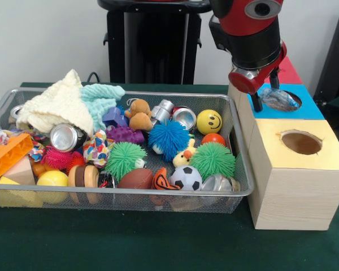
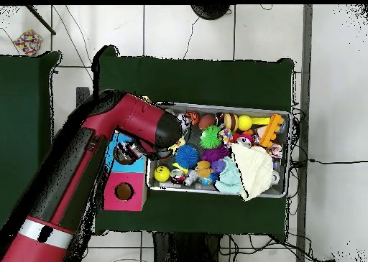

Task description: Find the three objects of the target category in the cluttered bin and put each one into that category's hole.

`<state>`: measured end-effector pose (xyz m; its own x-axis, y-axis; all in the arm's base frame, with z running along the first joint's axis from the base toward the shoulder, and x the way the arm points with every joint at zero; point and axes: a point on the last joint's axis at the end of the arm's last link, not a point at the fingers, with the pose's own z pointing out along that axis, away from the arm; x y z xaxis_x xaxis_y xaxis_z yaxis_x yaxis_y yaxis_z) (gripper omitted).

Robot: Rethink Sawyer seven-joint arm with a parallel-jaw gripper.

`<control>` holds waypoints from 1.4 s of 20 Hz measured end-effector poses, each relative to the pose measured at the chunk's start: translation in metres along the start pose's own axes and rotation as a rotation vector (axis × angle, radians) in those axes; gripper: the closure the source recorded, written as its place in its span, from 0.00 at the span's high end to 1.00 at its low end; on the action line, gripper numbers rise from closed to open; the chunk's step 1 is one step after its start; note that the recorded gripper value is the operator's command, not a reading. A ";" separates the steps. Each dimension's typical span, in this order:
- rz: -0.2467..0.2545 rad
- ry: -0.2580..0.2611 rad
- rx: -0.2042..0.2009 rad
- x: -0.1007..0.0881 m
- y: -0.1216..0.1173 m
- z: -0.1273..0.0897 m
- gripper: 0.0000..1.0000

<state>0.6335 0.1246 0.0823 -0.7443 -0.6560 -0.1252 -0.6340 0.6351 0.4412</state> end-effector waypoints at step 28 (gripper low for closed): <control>0.021 0.123 -0.078 0.028 -0.008 -0.024 1.00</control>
<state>0.6226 0.0916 0.0970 -0.7232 -0.6906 -0.0077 -0.5965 0.6190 0.5109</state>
